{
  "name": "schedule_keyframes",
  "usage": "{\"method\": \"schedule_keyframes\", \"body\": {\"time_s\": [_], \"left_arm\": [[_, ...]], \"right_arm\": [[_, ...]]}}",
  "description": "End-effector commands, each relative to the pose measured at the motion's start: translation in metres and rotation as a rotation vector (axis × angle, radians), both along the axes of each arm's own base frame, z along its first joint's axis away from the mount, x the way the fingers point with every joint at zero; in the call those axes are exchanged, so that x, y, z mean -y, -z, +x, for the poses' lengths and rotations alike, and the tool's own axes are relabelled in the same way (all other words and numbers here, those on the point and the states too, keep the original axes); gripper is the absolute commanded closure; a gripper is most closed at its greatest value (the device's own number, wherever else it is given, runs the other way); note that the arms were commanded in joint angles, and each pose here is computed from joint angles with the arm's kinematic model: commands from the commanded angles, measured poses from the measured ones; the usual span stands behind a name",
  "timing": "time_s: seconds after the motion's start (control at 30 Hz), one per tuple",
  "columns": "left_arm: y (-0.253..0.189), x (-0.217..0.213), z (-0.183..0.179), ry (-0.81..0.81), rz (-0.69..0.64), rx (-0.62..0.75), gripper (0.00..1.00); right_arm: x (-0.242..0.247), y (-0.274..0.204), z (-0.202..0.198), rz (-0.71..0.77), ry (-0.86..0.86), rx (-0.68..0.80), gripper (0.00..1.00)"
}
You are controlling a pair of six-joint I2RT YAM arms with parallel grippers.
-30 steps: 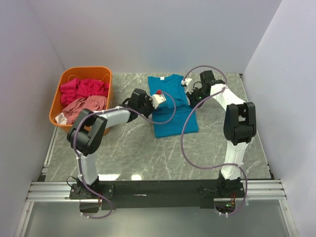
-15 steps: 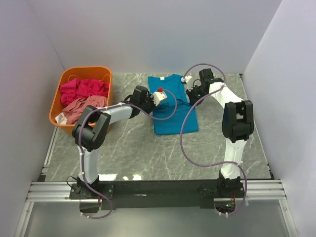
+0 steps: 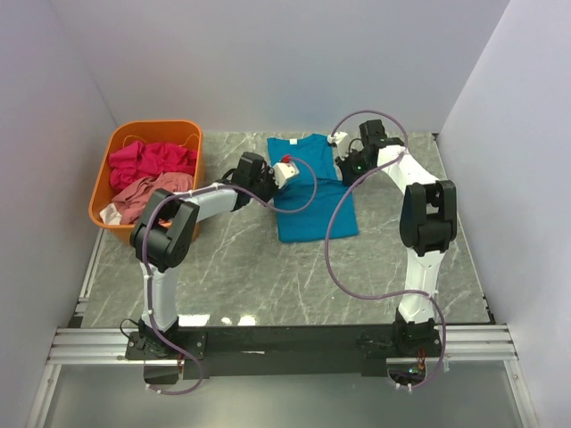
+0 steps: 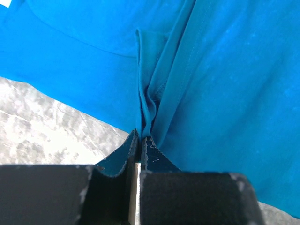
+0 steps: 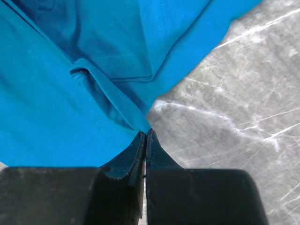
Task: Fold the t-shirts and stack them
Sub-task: Fold the tshirt
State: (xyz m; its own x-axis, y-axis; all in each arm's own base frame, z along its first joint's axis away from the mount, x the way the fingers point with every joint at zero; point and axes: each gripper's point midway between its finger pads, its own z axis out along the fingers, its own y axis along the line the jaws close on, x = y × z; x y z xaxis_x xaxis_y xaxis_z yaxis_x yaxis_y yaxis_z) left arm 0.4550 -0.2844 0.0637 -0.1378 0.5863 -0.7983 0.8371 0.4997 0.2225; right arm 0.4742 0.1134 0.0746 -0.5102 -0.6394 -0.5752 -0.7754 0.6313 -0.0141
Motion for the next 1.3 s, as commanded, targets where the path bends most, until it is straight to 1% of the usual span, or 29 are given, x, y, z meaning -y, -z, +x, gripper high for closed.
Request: {"method": "schedule_keyframes", "body": {"time_s": [0.0,0.27,0.33,0.37,0.4,0.43,0.47,0.5,0.53,0.6,0.63,0.67,0.7,0.73,0.77,0.8,0.83,0.87,0.9,0.93,0.97,1.0,1.03,1.07,1.1,1.13,1.17,1.23,1.27], "left_arm": [[-0.020,0.005,0.014,0.021,-0.018,0.049,1.00],[-0.019,0.004,0.024,0.010,-0.004,0.053,0.99],[-0.017,0.002,0.027,-0.008,0.005,0.052,0.98],[-0.018,0.003,0.028,-0.014,0.002,0.051,0.91],[-0.017,0.001,0.030,-0.030,0.003,0.050,0.81],[-0.016,-0.002,0.031,-0.057,0.005,0.050,0.66],[-0.021,-0.004,0.035,-0.077,-0.004,0.074,0.21],[-0.033,-0.006,0.039,-0.104,-0.018,0.104,0.10],[-0.035,-0.014,0.040,-0.161,-0.016,0.117,0.08],[-0.077,-0.026,0.054,-0.256,-0.080,0.233,0.01],[-0.082,-0.033,0.052,-0.311,-0.111,0.238,0.00],[-0.105,-0.044,0.060,-0.375,-0.152,0.308,0.01],[-0.133,-0.051,0.056,-0.391,-0.198,0.352,0.00],[-0.134,-0.056,0.049,-0.396,-0.206,0.353,0.01],[-0.143,-0.051,0.040,-0.337,-0.228,0.360,0.00],[-0.159,-0.052,0.028,-0.297,-0.232,0.372,0.01],[-0.152,-0.050,0.015,-0.234,-0.197,0.367,0.01],[-0.153,-0.042,0.002,-0.153,-0.197,0.359,0.01],[-0.157,-0.038,-0.018,-0.092,-0.175,0.341,0.02],[-0.138,-0.037,-0.036,-0.025,-0.115,0.339,0.04],[-0.141,-0.025,-0.062,0.095,-0.058,0.393,0.06],[-0.134,-0.018,-0.079,0.126,-0.056,0.381,0.06],[-0.100,-0.019,-0.102,0.212,0.046,0.384,0.06],[-0.089,-0.016,-0.117,0.258,0.093,0.395,0.09],[-0.079,-0.006,-0.135,0.303,0.142,0.407,0.10],[-0.058,-0.010,-0.147,0.326,0.189,0.373,0.11],[-0.049,-0.009,-0.155,0.340,0.199,0.354,0.14],[-0.028,-0.011,-0.167,0.349,0.214,0.321,0.16],[-0.028,-0.007,-0.167,0.350,0.204,0.347,0.17]], "right_arm": [[-0.006,-0.006,0.013,-0.002,0.006,0.029,1.00],[-0.007,-0.004,0.019,-0.005,0.023,0.028,1.00],[-0.007,-0.004,0.021,-0.006,0.035,0.030,0.96],[-0.008,-0.006,0.025,0.000,0.045,0.045,0.92],[-0.009,-0.009,0.026,0.012,0.065,0.051,0.85],[-0.006,-0.013,0.030,0.009,0.094,0.069,0.72],[-0.006,-0.022,0.039,0.020,0.118,0.112,0.60],[-0.005,-0.027,0.042,0.031,0.153,0.119,0.58],[-0.003,-0.032,0.045,0.033,0.171,0.132,0.56],[0.000,-0.053,0.050,0.069,0.210,0.184,0.49],[0.007,-0.060,0.052,0.084,0.227,0.201,0.48],[0.005,-0.079,0.052,0.123,0.220,0.238,0.46],[0.008,-0.084,0.048,0.142,0.215,0.238,0.46],[0.016,-0.092,0.046,0.167,0.211,0.254,0.45],[0.014,-0.113,0.039,0.218,0.174,0.285,0.45],[0.012,-0.109,0.027,0.237,0.119,0.281,0.45],[0.013,-0.112,0.018,0.254,0.076,0.293,0.45],[0.009,-0.118,-0.004,0.304,0.003,0.290,0.44],[0.007,-0.118,-0.017,0.271,-0.144,0.347,0.43],[0.004,-0.109,-0.042,0.262,-0.246,0.328,0.41],[0.000,-0.099,-0.069,0.213,-0.440,0.413,0.35],[0.000,-0.089,-0.088,0.180,-0.543,0.438,0.29],[0.001,-0.072,-0.112,0.149,-0.640,0.424,0.24],[0.003,-0.069,-0.124,0.095,-0.719,0.477,0.18],[0.006,-0.041,-0.140,0.034,-0.779,0.452,0.17],[0.006,-0.034,-0.141,0.004,-0.790,0.457,0.17],[0.007,-0.024,-0.150,-0.011,-0.806,0.434,0.19],[0.008,-0.015,-0.152,-0.031,-0.811,0.426,0.20],[0.009,-0.014,-0.147,-0.038,-0.795,0.440,0.22]]}}
